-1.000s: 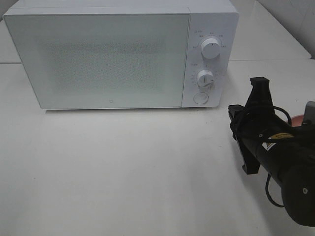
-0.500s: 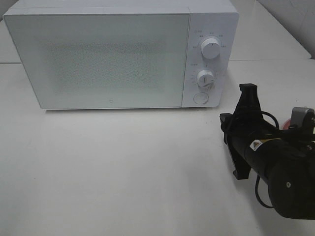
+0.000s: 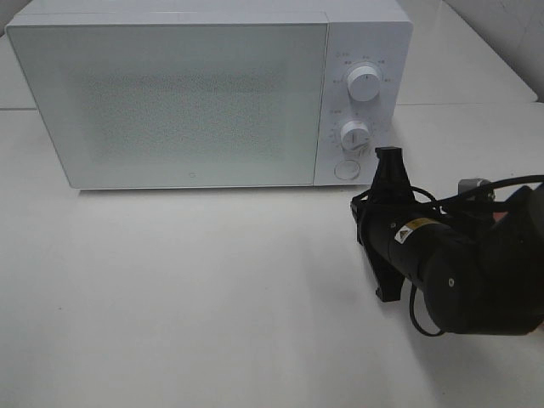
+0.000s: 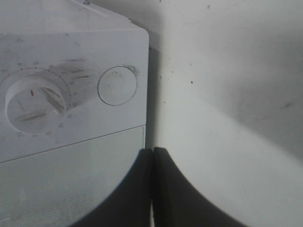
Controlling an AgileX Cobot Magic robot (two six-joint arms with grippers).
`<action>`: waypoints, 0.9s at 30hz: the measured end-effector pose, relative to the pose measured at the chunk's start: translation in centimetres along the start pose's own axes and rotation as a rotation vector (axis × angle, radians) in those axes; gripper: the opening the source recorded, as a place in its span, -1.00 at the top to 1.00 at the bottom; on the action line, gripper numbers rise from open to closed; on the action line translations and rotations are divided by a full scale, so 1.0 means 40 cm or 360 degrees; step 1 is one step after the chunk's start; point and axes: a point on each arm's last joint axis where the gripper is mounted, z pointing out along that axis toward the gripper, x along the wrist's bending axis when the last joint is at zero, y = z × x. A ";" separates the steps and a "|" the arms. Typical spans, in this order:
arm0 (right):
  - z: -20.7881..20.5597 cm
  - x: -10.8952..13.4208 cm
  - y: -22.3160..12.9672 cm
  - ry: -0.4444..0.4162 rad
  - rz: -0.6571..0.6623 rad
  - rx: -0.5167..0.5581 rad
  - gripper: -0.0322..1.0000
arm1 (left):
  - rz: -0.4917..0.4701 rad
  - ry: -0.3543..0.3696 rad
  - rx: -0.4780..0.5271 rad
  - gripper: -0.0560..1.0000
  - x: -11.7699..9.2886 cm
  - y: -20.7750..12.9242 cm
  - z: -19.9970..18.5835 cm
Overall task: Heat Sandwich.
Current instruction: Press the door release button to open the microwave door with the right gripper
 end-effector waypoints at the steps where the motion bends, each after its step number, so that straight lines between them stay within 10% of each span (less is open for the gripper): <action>1: 0.005 0.005 0.001 0.0005 0.0000 0.0004 0.92 | 0.0000 0.0000 0.0000 -0.94 0.000 0.000 0.000; 27: 0.163 0.067 0.009 0.0041 -0.0010 -0.0011 0.92 | 0.0001 0.0001 0.0000 -0.94 0.000 0.000 0.000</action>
